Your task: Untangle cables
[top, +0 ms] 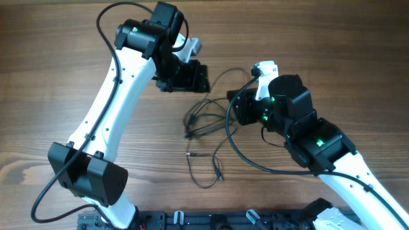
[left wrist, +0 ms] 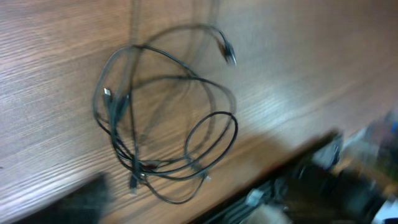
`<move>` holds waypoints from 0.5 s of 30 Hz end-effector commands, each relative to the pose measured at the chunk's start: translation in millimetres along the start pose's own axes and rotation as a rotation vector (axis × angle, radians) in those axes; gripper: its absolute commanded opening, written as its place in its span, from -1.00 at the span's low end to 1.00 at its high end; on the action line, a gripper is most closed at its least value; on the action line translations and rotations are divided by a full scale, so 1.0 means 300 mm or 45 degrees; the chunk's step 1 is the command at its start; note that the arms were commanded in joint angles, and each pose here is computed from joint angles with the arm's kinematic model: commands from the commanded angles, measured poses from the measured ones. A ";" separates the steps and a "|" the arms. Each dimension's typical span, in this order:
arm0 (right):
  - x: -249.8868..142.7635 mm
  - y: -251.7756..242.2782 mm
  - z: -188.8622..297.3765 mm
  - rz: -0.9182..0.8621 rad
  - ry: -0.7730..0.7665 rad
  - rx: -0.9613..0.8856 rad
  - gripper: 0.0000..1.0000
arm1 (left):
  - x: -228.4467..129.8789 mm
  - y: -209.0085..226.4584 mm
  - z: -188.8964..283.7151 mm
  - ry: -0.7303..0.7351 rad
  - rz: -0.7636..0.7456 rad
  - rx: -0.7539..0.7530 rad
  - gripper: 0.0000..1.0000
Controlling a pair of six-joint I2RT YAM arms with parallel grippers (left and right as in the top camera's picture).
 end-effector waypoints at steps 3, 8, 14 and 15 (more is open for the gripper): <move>-0.012 -0.061 0.021 -0.224 0.010 -0.214 0.99 | -0.001 0.031 -0.006 0.011 -0.238 0.091 1.00; -0.177 -0.040 -0.064 -0.577 0.352 -0.196 0.82 | 0.066 0.092 0.105 -0.254 0.133 0.211 0.99; -0.329 0.033 -0.194 -0.949 0.578 -0.323 0.78 | 0.037 0.113 0.356 -0.603 0.301 0.153 1.00; -0.359 0.040 -0.214 -1.050 0.611 -0.373 0.78 | 0.023 0.112 0.374 -0.617 0.301 0.151 1.00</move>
Point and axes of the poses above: each gripper's point midway between its finger pads, its own z axis back along the fingers, its own y axis along the line the jaws close on, x = y × z, the point moved 6 cm from there along z, back along the fingers, and after that the axes turned 10 degrees about z, right-handed, at the moved point
